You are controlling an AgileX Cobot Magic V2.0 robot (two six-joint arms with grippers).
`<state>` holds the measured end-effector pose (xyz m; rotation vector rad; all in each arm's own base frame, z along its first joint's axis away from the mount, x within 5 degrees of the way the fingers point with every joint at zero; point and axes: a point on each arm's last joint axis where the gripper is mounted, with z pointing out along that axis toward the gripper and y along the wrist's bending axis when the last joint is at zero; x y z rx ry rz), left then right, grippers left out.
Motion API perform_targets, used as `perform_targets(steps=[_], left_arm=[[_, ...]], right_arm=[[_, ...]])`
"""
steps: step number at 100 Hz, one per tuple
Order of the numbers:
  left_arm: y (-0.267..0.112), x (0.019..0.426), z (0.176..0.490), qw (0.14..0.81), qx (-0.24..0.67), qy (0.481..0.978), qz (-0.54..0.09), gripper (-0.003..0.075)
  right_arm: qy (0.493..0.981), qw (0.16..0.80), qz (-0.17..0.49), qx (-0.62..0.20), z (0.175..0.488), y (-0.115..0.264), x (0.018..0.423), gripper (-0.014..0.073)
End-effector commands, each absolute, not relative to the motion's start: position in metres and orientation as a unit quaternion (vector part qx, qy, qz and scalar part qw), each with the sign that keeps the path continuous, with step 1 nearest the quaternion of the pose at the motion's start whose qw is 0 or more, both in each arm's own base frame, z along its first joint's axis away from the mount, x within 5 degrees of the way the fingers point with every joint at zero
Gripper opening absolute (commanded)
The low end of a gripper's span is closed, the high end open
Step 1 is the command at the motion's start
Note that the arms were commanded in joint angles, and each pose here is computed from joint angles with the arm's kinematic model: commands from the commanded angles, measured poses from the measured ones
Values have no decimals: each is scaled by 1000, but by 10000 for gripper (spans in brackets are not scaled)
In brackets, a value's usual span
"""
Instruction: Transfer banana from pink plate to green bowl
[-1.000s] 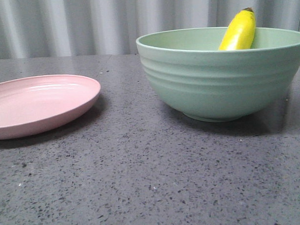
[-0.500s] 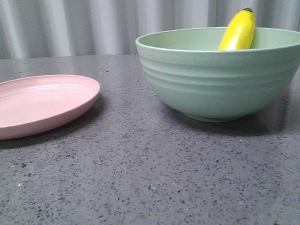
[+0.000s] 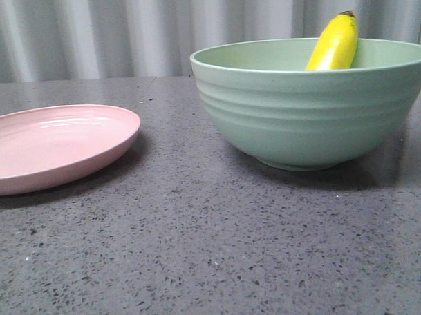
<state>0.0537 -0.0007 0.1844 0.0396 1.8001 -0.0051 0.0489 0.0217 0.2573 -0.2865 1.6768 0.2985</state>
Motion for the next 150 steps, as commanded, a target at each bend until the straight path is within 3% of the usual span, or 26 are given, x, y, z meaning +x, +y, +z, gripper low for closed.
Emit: perform_targets(steps=[1, 24, 49, 88, 115, 150], left_arm=[[-1, 53, 188, 652, 17, 758, -2, -20], [-1, 53, 188, 652, 17, 758, -2, -20], [-1, 53, 188, 652, 17, 758, -2, -20], [-1, 53, 188, 652, 17, 758, -2, -20], [-1, 53, 188, 652, 17, 758, -2, -20], [-1, 53, 188, 652, 17, 758, -2, -20]], right_arm=[[708, 684, 127, -119, 272, 20, 49, -65], [702, 696, 114, -102, 266, 18, 53, -65], [649, 761, 9, -9, 239, 1, 60, -65], [693, 716, -73, 33, 200, -8, 55, -65], [769, 633, -71, 56, 179, -10, 53, -65], [778, 622, -72, 55, 177, -10, 52, -65]])
